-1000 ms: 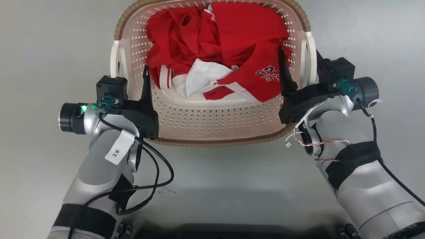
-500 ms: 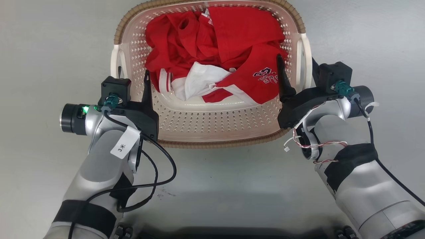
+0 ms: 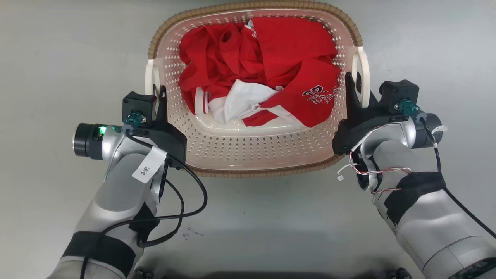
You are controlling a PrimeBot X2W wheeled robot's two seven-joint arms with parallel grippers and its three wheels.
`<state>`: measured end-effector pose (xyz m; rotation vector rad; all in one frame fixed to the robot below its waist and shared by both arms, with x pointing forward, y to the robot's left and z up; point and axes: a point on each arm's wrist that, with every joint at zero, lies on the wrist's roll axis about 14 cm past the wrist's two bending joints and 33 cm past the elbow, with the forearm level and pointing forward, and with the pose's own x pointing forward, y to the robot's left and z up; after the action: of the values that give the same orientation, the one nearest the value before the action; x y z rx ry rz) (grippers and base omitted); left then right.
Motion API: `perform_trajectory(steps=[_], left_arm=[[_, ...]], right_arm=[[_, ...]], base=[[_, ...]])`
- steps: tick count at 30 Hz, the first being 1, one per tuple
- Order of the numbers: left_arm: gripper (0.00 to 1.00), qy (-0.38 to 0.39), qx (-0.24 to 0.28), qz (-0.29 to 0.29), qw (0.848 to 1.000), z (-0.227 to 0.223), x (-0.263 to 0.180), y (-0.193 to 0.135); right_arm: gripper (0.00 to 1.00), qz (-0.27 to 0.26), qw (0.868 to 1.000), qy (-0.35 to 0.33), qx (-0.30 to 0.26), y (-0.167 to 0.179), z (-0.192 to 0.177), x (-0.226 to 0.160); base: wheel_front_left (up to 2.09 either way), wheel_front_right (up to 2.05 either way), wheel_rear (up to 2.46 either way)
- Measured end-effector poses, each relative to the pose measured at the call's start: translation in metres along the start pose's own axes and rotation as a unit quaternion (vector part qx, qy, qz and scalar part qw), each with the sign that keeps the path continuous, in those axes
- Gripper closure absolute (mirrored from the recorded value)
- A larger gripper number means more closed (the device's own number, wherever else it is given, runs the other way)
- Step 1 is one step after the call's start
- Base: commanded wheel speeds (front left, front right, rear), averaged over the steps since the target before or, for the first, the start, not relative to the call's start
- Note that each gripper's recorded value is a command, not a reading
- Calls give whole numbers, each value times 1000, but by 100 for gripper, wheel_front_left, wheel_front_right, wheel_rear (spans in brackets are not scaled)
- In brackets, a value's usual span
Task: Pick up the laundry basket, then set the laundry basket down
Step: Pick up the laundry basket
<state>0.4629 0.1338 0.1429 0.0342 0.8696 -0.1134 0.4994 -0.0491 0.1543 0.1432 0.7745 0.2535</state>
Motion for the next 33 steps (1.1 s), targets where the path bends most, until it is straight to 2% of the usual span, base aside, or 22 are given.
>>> perform_trajectory(steps=[19,33], left_arm=[[100,-22,1,-25,999,29,-27,-22],[100,6,-5,-34,999,25,-64,-32]], right_arm=[[100,-21,1000,9,-8,-8,12,-37],[100,-23,999,34,-15,-2,18,-73]], base=[[0,0,0],[0,0,0]])
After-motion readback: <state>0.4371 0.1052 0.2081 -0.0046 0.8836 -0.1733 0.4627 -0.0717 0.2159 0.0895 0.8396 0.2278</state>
